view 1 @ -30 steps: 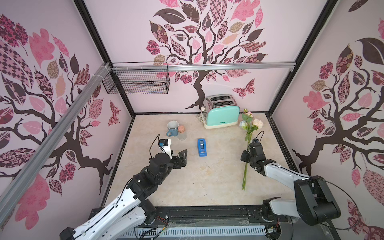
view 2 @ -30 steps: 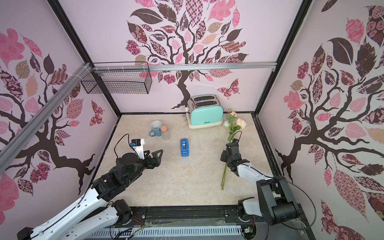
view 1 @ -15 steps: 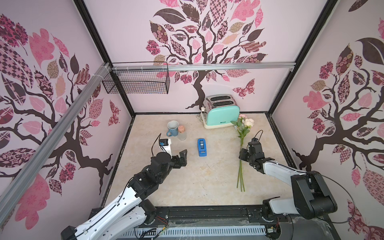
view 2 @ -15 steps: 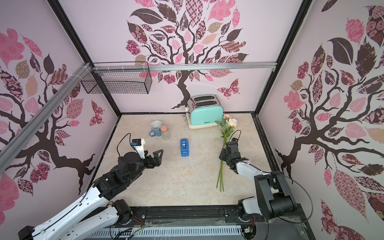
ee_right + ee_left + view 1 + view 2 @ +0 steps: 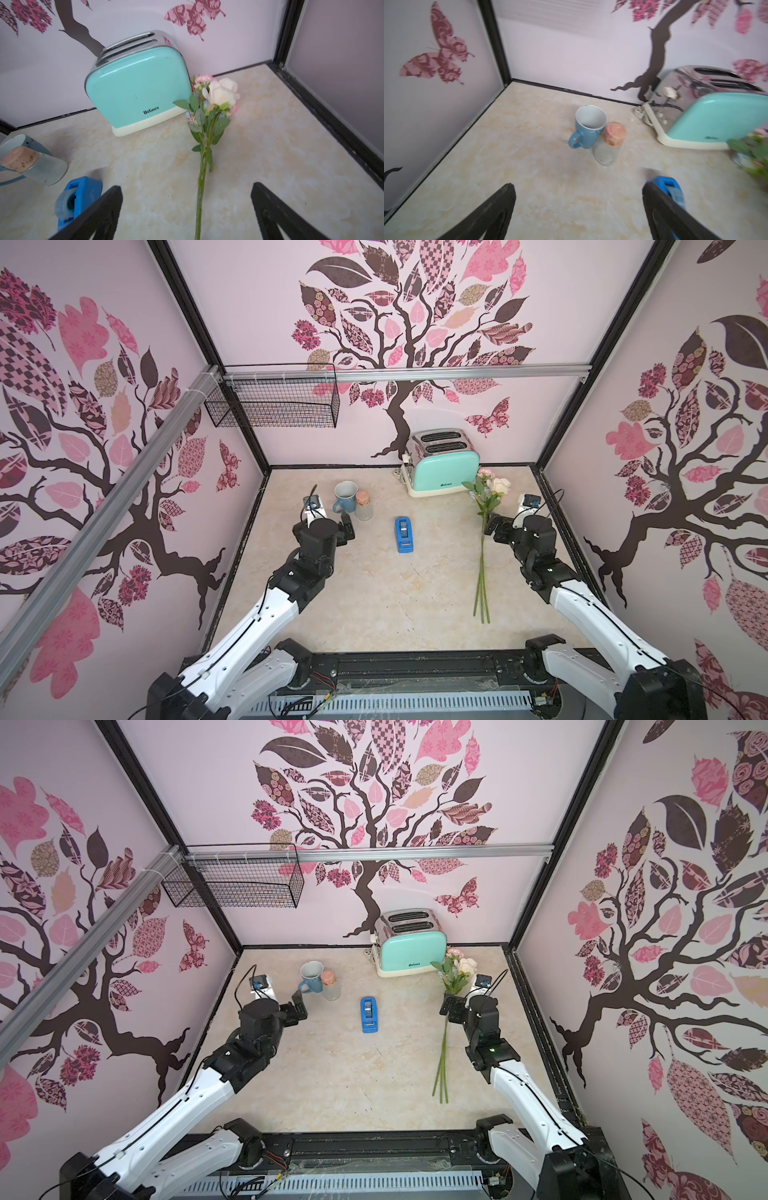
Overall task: Wrap bouquets with tape
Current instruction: Place the wrapped bouquet at the center of the board, then reset both arms
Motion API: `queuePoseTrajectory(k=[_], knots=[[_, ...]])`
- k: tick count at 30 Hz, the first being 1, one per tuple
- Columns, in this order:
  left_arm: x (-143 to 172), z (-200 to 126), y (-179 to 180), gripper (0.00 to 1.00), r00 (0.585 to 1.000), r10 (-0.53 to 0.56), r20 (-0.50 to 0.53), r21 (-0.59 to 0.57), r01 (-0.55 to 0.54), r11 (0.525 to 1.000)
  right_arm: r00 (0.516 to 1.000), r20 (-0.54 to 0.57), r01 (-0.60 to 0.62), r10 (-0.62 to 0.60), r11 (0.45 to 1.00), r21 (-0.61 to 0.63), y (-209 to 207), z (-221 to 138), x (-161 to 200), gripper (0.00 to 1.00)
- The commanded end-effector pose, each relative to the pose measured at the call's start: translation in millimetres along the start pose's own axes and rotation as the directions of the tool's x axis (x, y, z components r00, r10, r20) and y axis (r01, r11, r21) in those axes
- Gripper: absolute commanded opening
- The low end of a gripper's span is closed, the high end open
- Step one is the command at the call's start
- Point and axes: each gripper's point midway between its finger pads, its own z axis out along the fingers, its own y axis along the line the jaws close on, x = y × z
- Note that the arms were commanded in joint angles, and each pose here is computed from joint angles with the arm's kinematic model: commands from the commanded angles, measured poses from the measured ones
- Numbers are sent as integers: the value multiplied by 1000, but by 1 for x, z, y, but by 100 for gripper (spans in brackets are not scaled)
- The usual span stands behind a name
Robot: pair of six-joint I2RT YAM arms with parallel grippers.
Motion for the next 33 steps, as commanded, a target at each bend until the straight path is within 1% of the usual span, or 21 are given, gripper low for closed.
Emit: queuePoseTrajectory(k=[1, 3, 5, 7, 9, 10, 11, 13, 17, 18, 19, 20, 22, 25, 26, 28, 31, 33], knots=[[-10, 36, 47, 98, 994, -94, 50, -165, 101, 981, 983, 161, 85, -94, 995, 59, -6, -1, -36, 100], [5, 57, 75, 98, 995, -101, 21, -257, 103, 961, 970, 218, 91, -109, 992, 90, -11, 0, -41, 100], [16, 70, 95, 98, 998, -63, -11, -321, 56, 945, 962, 239, 101, -132, 985, 137, -18, 5, -38, 100], [25, 78, 110, 98, 999, -11, -32, -356, -1, 934, 959, 233, 124, -163, 977, 175, -26, 13, -25, 100], [35, 81, 117, 98, 998, 48, -41, -366, -59, 929, 962, 202, 141, -183, 968, 205, -33, 21, -9, 100], [37, 82, 117, 98, 997, 75, -25, -362, -79, 929, 965, 183, 148, -188, 966, 211, -36, 26, 1, 100], [41, 82, 117, 98, 996, 87, -22, -355, -89, 930, 969, 168, 146, -183, 967, 210, -39, 30, 10, 100], [53, 85, 110, 98, 993, 114, -42, -296, -121, 948, 980, 132, 124, -152, 972, 201, -48, 38, 33, 100], [68, 95, 93, 98, 990, 137, -28, -189, -139, 972, 989, 75, 111, -129, 971, 211, -65, 50, 70, 100], [73, 97, 91, 98, 990, 138, -24, -175, -140, 974, 989, 82, 101, -121, 971, 217, -68, 53, 72, 100], [76, 100, 90, 98, 992, 129, -6, -171, -128, 977, 991, 50, 108, -121, 972, 207, -66, 56, 75, 100], [80, 102, 90, 98, 992, 127, 6, -166, -124, 978, 991, 51, 111, -122, 976, 189, -66, 56, 75, 100], [86, 104, 82, 98, 989, 135, 53, -113, -128, 985, 984, 109, 124, -144, 977, 174, -65, 54, 70, 100], [97, 109, 76, 98, 986, 147, 75, -68, -142, 988, 985, 124, 104, -124, 983, 154, -70, 60, 81, 100], [103, 110, 78, 98, 988, 139, 61, -55, -135, 989, 984, 120, 115, -131, 985, 126, -66, 59, 83, 100], [105, 113, 78, 98, 989, 129, 76, -34, -127, 991, 984, 124, 116, -131, 985, 124, -66, 59, 84, 100], [107, 115, 79, 98, 991, 128, 32, -32, -127, 991, 984, 121, 117, -132, 985, 126, -67, 59, 84, 100], [106, 116, 80, 98, 991, 123, 49, -35, -121, 992, 983, 123, 119, -134, 985, 126, -67, 58, 86, 100]])
